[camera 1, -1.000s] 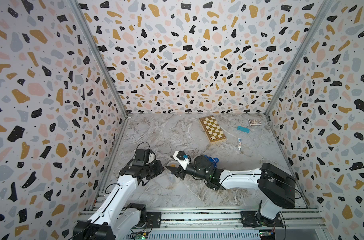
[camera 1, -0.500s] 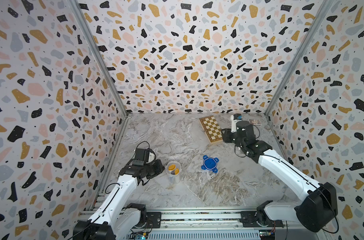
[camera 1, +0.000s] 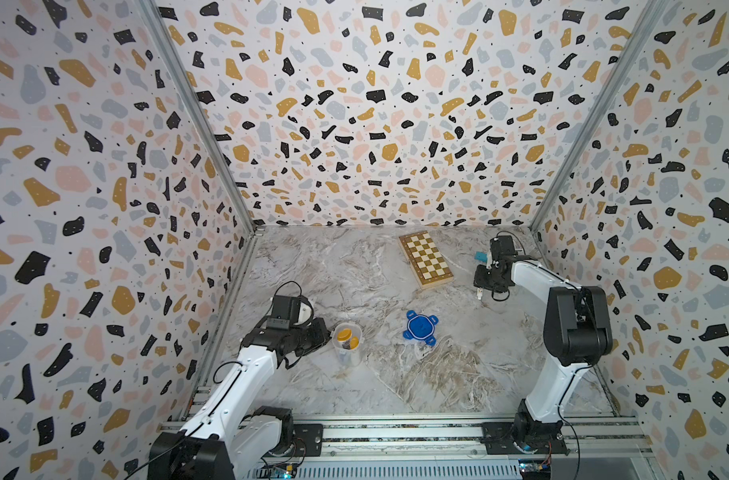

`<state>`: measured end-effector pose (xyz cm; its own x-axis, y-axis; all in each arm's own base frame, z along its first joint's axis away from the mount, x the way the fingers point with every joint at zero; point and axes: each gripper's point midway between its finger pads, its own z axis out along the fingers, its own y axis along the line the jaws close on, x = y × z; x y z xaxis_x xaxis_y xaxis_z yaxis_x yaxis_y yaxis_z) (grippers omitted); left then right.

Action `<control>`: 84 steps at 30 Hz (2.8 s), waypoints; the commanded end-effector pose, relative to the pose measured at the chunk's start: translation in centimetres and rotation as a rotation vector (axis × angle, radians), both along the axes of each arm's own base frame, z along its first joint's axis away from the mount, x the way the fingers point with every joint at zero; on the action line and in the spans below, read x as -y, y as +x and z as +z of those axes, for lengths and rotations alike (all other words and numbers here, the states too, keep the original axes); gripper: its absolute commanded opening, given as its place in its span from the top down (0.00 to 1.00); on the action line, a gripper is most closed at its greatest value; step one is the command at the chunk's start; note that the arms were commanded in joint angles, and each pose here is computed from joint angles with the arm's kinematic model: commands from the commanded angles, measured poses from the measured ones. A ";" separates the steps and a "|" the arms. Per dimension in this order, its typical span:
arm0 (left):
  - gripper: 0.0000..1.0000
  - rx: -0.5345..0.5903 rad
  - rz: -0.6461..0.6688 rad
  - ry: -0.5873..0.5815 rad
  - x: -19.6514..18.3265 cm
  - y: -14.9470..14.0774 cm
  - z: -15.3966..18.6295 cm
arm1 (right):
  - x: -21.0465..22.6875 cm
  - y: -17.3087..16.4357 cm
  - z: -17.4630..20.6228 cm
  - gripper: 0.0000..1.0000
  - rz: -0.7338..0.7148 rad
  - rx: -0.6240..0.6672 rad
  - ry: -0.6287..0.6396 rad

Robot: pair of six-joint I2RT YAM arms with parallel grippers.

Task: Pack away toiletry kits
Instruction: Pick up the toiletry item from the center of the board, then place the toiletry item into the container.

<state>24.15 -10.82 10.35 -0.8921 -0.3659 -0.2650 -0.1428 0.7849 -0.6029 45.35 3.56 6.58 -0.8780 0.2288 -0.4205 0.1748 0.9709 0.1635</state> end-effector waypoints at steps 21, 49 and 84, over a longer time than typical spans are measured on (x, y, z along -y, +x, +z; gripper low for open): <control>0.91 0.039 -0.017 -0.002 0.1 0.6 0.3 | 1.3 1.0 -2.3 0.76 -0.005 -0.077 -0.046; 0.91 0.014 -0.002 -0.014 0.1 0.6 0.2 | -39.9 -20.3 25.0 0.81 0.919 1.102 0.502; 0.92 0.028 0.013 -0.018 -0.8 0.4 1.7 | -43.2 -26.1 18.3 0.53 0.888 1.138 0.644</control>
<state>24.09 -10.17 10.90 -0.8883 -0.3901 -0.2425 -0.1687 0.7681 -0.6178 19.15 47.27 23.55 -0.1360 0.1758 -0.9750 -0.8920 0.4065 0.1977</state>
